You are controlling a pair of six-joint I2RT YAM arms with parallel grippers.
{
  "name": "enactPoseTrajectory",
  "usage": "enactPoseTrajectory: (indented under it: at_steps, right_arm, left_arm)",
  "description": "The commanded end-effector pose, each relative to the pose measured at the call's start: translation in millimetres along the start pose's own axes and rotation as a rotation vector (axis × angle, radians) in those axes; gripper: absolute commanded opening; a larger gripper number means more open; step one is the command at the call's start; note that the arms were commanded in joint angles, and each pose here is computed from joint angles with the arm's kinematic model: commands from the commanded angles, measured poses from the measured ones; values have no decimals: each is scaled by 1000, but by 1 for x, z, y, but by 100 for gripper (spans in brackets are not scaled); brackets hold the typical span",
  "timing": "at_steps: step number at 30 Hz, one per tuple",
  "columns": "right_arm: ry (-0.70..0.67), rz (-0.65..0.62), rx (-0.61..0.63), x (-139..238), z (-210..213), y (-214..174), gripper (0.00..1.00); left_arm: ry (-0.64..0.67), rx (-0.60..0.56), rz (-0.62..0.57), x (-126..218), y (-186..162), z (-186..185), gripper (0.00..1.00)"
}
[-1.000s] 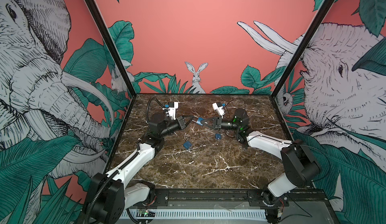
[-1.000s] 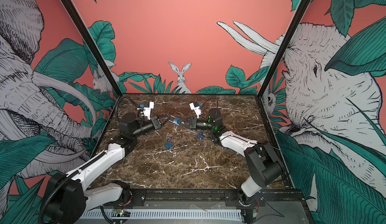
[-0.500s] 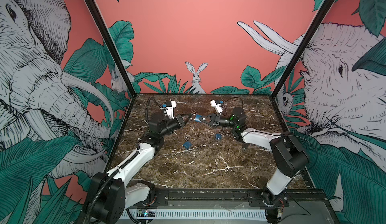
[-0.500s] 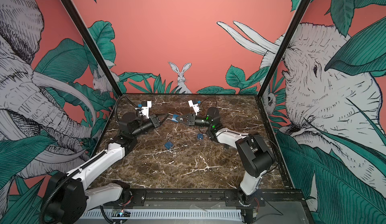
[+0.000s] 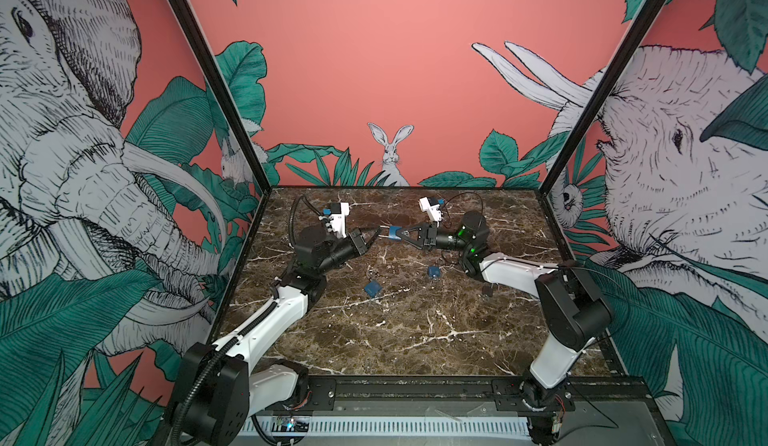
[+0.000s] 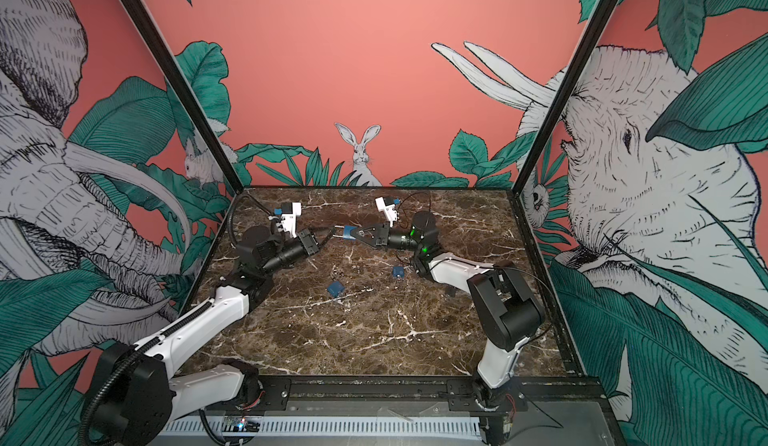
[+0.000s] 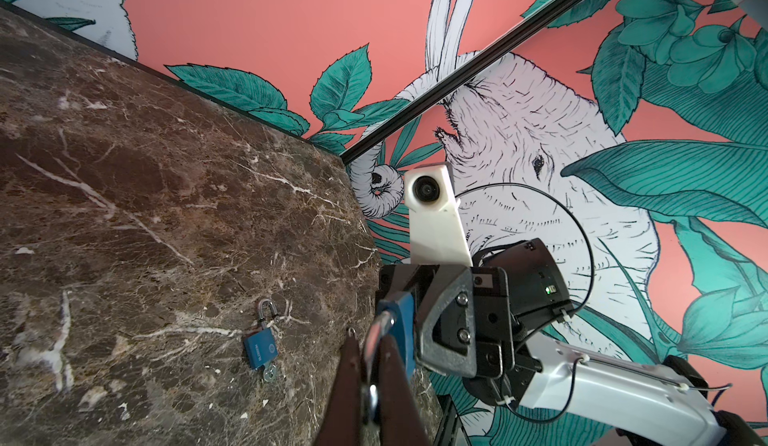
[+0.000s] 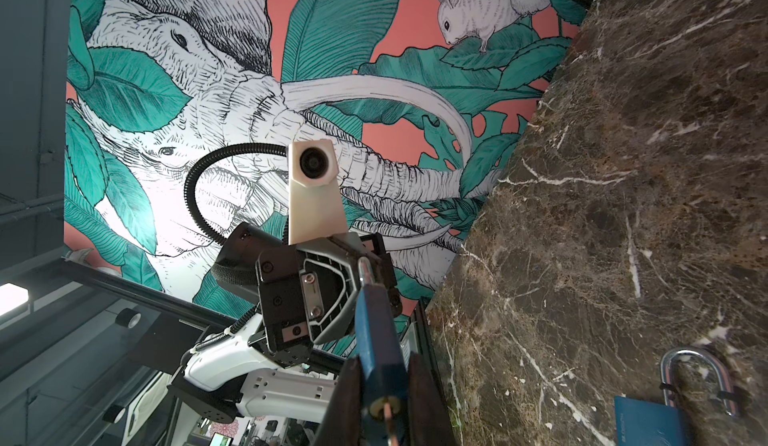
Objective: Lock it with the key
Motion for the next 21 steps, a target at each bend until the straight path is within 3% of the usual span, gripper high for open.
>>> enactPoseTrajectory:
  at_steps: [1, 21]
  right_arm:
    - [-72, -167, 26, -2, -5, 29, 0]
    - [6, -124, 46, -7, 7, 19, 0]
  left_arm:
    - [-140, -40, 236, 2, -30, -20, 0]
    - [-12, 22, 207, -21, -16, -2, 0]
Point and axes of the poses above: each gripper's point midway between its finger pads, its own x axis back along the fingers, its own z axis along the line the jaws close on, y = z × x, the point moved 9 cm from there along x, back along the fingers, and after that the axes turned 15 degrees about x, right-handed, at the moved point
